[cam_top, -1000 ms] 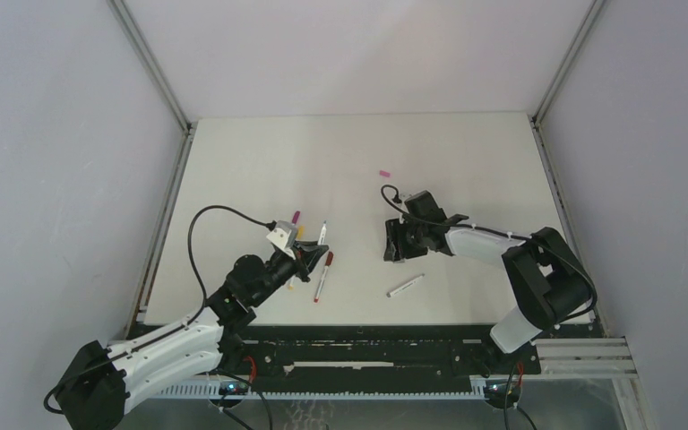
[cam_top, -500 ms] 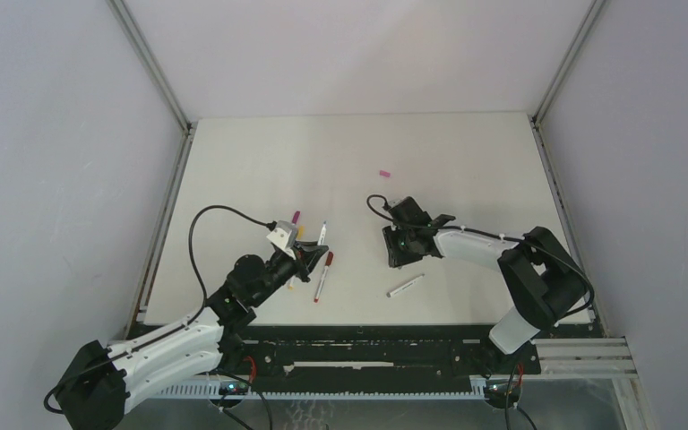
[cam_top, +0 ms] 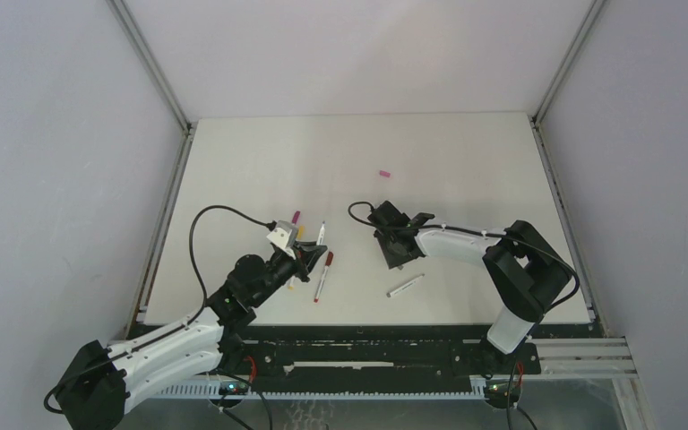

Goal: Insert the pens into the pen caps

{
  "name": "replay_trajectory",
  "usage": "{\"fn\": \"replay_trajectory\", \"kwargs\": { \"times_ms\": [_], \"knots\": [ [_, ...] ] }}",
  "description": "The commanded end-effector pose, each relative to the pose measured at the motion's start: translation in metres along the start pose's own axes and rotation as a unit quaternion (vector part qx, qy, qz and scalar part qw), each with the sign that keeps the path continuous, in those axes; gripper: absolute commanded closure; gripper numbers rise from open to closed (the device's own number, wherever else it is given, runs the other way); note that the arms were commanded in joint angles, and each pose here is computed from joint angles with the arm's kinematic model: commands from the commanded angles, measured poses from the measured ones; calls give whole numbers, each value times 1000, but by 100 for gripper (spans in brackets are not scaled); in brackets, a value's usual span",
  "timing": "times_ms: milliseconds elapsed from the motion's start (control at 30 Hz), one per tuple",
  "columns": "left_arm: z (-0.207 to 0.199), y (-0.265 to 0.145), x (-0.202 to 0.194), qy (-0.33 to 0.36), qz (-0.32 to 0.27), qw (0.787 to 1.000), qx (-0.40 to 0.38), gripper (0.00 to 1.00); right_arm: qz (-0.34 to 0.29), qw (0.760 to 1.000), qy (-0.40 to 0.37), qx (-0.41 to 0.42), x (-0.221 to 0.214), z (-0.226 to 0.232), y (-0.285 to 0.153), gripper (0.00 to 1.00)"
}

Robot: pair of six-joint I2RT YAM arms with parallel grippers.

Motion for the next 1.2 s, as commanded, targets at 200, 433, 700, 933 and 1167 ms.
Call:
{"fn": "replay_trajectory", "kwargs": {
  "times_ms": [200, 433, 700, 933, 1167],
  "knots": [
    [1, 0, 3, 11, -14, 1000, 4, 100, 39, 999, -23, -15, -12, -2, -1, 71],
    [1, 1, 3, 10, -11, 1000, 1, 100, 42, 998, -39, 21, -13, 3, -7, 62],
    [1, 1, 3, 10, -10, 1000, 2, 100, 58, 998, -36, 9, -17, 1, -5, 70],
    [0, 0, 4, 0, -18, 1000, -1, 100, 47, 999, -6, 4, -11, -4, -1, 89],
    [-13, -2, 27, -72, -67, 995, -26, 100, -13, 997, 35, 73, 16, -3, -26, 100]
  ]
}}
Point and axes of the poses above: each gripper's point midway between its finger pads, its own y axis out along the fingers, its own z axis along the line the jaws close on, x = y × z, the point moved 10 cm from there along -y, back along the fingers
